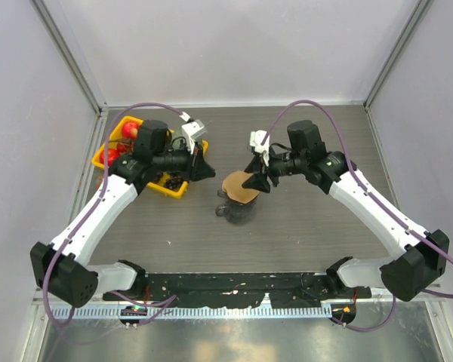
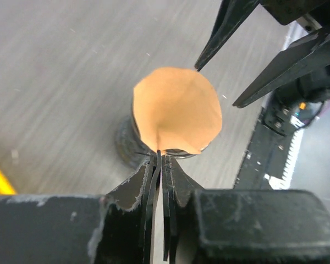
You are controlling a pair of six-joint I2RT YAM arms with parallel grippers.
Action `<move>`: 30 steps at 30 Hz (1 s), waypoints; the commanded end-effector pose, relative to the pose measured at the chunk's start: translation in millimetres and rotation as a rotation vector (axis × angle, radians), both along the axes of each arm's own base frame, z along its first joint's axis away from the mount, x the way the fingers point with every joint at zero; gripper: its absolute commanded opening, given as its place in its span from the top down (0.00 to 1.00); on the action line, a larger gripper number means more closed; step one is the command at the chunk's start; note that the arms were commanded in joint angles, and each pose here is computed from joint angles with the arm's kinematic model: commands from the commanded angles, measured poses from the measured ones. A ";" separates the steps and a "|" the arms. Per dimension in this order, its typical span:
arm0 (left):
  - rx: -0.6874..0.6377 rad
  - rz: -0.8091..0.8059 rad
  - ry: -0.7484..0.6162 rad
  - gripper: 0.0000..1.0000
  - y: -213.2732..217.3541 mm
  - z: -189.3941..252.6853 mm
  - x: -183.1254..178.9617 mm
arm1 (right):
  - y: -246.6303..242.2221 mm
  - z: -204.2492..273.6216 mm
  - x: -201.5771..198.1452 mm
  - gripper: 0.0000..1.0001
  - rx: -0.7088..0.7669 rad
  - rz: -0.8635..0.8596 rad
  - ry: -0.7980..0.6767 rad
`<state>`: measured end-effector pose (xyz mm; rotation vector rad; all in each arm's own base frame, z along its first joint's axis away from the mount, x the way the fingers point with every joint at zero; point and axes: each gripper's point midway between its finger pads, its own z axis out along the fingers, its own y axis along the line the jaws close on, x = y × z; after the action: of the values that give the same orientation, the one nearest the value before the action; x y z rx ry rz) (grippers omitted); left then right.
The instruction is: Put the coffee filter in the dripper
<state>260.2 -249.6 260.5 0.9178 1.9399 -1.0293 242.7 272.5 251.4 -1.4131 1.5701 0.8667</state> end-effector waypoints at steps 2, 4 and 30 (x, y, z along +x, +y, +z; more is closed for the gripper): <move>0.034 0.147 -0.339 0.85 37.3 68.3 27.7 | -6.3 81.1 31.4 0.45 0.172 -0.140 -0.169; 0.038 0.195 -0.366 0.82 49.9 81.6 35.9 | -17.2 94.1 42.6 0.45 0.213 -0.212 -0.176; 0.270 0.743 0.154 0.01 193.1 -30.8 87.8 | -212.3 -21.3 130.5 0.05 0.109 -1.015 0.020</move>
<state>352.4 -65.1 244.8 0.2569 2.2619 -0.4908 372.4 71.6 227.6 -0.4026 1.9276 0.4107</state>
